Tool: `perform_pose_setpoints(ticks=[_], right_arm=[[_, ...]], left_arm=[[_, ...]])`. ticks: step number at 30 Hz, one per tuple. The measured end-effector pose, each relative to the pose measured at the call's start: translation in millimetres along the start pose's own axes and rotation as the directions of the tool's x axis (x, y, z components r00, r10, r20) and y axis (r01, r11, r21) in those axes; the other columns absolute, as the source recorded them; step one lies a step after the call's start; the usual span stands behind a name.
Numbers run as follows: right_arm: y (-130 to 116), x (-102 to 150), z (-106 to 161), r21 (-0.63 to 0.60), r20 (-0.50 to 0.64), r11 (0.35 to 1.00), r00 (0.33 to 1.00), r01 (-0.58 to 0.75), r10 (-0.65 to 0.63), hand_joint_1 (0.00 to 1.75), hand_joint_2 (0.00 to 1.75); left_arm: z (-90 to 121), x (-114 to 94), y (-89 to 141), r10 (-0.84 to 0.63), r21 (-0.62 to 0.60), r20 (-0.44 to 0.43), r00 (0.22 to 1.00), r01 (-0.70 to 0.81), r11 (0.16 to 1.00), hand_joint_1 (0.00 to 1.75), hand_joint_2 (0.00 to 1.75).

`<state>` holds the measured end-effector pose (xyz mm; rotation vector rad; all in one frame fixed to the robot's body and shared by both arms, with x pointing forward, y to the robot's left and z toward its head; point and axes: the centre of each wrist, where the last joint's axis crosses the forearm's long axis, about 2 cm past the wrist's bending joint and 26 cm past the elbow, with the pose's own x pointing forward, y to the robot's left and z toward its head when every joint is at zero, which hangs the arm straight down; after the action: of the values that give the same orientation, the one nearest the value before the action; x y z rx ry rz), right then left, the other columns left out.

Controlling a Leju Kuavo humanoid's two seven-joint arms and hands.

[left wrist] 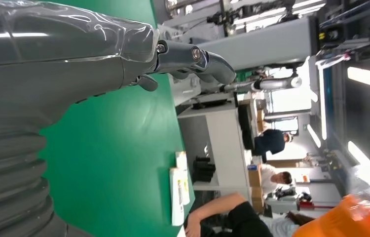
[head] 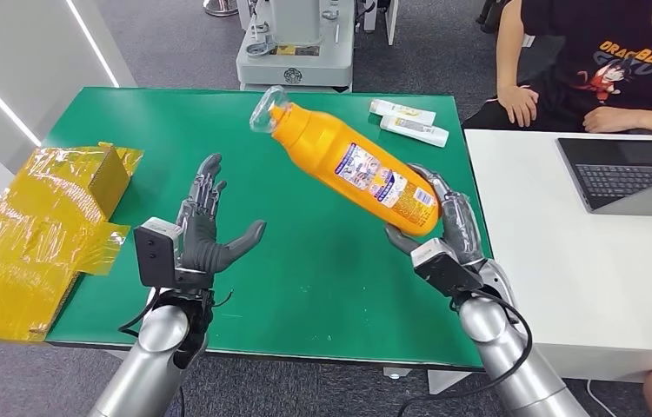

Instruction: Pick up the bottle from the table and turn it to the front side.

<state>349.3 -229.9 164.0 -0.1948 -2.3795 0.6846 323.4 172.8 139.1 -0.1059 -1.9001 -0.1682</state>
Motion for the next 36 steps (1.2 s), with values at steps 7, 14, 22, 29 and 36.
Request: perform_pose_setpoints(ticks=[7, 14, 22, 29, 36], right_arm=[[21, 12, -10, -0.011, 0.026, 0.998, 0.997, 0.067, -0.066, 1.75, 1.75], [37, 18, -17, 0.000, 0.029, 0.992, 0.992, 0.123, -0.123, 1.75, 1.75], [49, 15, -14, 0.035, 0.003, 0.988, 0.988, 0.154, -0.154, 1.75, 1.75], [57, 6, -11, 0.108, -0.033, 0.981, 0.987, 0.160, -0.157, 1.75, 1.75], [59, -1, -12, 0.146, -0.053, 0.978, 0.989, 0.147, -0.141, 1.75, 1.75]], left_arm=[[-5, -2, -5, 0.049, -0.025, -0.023, 0.999, -0.049, 0.998, 0.00, 1.75], [-17, 4, -13, 0.114, -0.054, -0.017, 0.993, -0.115, 0.992, 0.00, 1.75], [-31, 15, -16, 0.164, -0.059, 0.007, 0.987, -0.163, 0.985, 0.00, 1.75], [-37, 29, -17, 0.225, -0.077, 0.045, 0.973, -0.221, 0.972, 0.00, 1.75], [-39, 36, -18, 0.233, -0.091, 0.062, 0.971, -0.227, 0.970, 0.00, 1.75]])
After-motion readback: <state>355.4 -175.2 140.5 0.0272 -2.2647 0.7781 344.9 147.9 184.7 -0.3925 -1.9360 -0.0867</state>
